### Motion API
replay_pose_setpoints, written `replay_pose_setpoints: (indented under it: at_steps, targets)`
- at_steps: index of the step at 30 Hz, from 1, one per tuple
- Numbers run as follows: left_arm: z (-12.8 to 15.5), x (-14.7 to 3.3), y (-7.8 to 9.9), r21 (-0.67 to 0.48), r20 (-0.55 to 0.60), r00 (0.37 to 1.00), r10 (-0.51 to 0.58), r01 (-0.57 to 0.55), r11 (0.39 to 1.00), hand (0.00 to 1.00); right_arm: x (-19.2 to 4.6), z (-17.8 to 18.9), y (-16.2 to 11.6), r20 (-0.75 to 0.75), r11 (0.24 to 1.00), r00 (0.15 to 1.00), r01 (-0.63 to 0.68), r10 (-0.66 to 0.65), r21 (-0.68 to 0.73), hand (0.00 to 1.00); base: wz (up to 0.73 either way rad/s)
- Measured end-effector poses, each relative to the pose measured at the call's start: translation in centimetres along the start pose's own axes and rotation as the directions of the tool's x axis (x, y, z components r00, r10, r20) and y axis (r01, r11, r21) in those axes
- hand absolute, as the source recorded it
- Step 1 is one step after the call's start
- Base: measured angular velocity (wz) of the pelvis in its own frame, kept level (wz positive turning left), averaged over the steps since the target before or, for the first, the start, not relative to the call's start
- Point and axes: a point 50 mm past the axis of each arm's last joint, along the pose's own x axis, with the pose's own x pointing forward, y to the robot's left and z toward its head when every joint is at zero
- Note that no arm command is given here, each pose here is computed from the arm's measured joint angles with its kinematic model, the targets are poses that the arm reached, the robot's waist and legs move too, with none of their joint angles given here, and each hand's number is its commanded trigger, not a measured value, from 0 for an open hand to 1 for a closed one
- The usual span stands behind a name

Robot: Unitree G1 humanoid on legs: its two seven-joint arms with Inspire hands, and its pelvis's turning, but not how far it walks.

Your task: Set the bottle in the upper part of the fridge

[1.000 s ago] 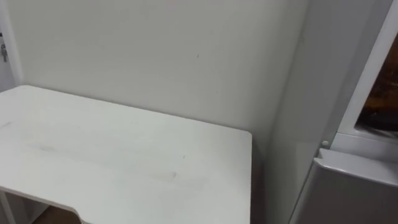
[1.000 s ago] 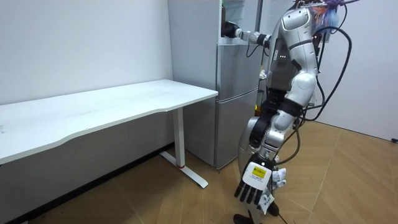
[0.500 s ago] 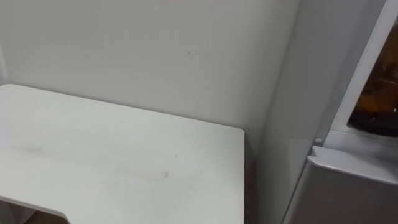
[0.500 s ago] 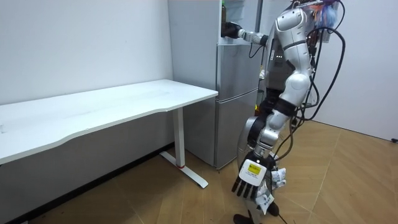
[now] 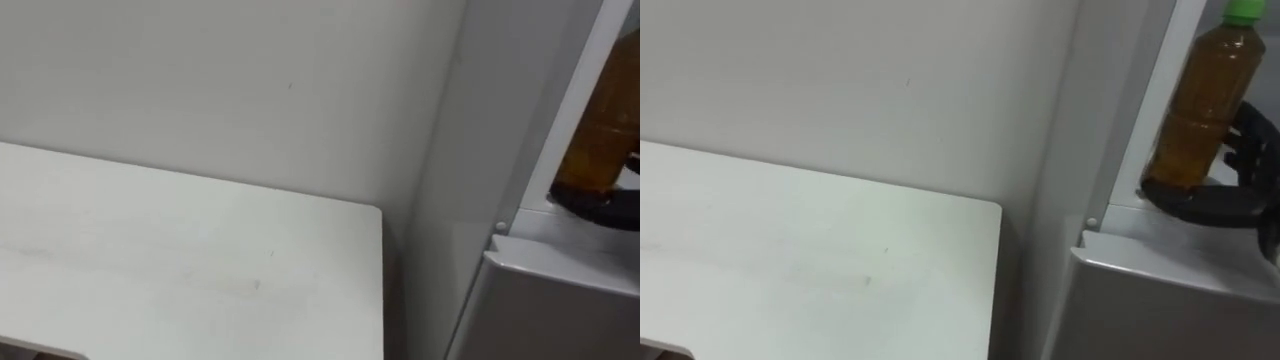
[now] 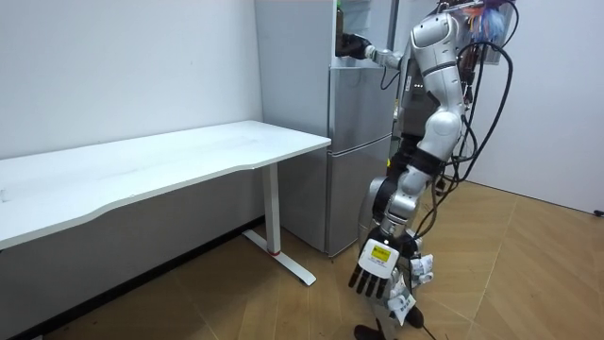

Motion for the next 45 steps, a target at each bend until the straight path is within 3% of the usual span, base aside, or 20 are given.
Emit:
replay_pose_setpoints:
  at_steps: [14,22,27,34,39,45]
  targets:
    - [-0.4,-0.1,0.2,-0.006,-0.002,0.996,0.086,-0.086,0.996,0.00,-0.9,-0.2,-0.4,-0.003,0.986,0.987,0.162,-0.162,0.043,0.00,-0.06]
    - [-1.1,0.0,0.0,-0.007,-0.015,0.996,0.088,-0.088,0.996,0.00,-4.1,1.4,0.5,0.089,0.957,0.977,0.168,-0.194,0.237,0.00,-0.03]
    - [-1.2,0.0,-0.5,-0.015,-0.002,0.997,0.079,-0.079,0.997,0.00,-5.1,1.8,1.0,0.120,0.946,0.970,0.174,-0.212,0.273,0.00,-0.01]
    - [-2.1,0.1,-1.3,-0.027,-0.022,0.997,0.081,-0.081,0.996,0.00,-8.1,1.2,1.2,0.169,0.930,0.930,0.282,-0.325,0.237,0.00,-0.07]
    - [-3.0,0.3,-1.7,-0.034,-0.061,0.995,0.077,-0.079,0.996,0.00,-11.5,-2.1,0.8,0.052,0.873,0.881,0.455,-0.470,0.178,0.00,-0.11]
    - [-2.3,0.5,-2.0,-0.034,-0.034,0.996,0.085,-0.086,0.996,0.00,-12.5,-2.3,0.4,0.095,0.817,0.812,0.564,-0.575,0.121,0.00,-0.10]
